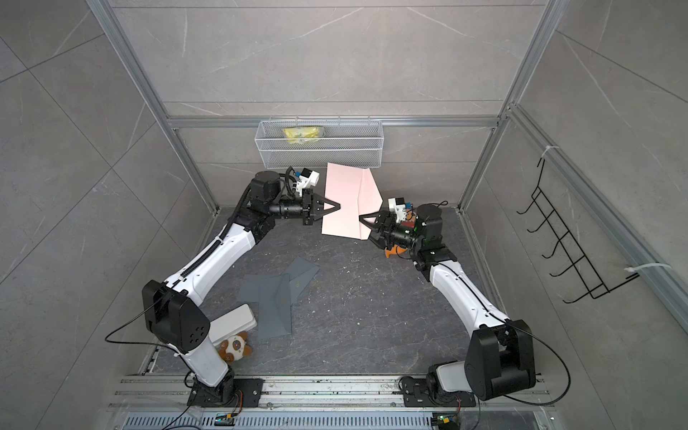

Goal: Take the letter paper out of the envelope
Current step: Pick up the envelope from the center of the board.

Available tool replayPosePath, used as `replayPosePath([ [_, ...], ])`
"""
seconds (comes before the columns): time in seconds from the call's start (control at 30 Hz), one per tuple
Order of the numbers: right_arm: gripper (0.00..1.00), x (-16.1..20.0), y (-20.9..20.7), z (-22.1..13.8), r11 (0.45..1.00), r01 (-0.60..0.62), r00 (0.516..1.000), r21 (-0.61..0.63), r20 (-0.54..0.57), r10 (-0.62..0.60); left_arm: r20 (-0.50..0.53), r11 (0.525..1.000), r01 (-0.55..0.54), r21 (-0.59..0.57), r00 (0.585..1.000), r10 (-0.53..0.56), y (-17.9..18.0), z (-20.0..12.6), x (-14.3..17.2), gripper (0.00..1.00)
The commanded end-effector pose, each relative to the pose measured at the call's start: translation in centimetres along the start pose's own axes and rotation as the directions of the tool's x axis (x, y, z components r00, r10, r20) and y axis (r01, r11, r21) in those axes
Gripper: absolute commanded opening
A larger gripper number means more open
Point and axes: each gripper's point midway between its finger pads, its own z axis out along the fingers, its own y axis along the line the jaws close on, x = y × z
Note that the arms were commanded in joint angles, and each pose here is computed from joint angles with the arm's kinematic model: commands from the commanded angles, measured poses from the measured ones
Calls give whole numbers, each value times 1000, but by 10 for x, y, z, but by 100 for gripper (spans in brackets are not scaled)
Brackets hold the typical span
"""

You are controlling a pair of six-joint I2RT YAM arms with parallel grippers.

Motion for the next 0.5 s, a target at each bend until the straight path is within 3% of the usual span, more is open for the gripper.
replayPosePath([
  [0.0, 65, 12, 16, -1, 998, 31, 999, -48, -33, -33, 10, 993, -93, 71, 996, 93, -35, -5, -8, 0],
  [0.2, 62, 15, 31, -2, 995, 29, 999, -99, -37, -32, 12, 994, -91, 68, 996, 90, -33, -4, -10, 0],
  [0.47, 49, 15, 50, -2, 986, 0, 999, -167, -33, -6, 14, 994, -89, 56, 996, 88, -28, -3, -11, 0],
])
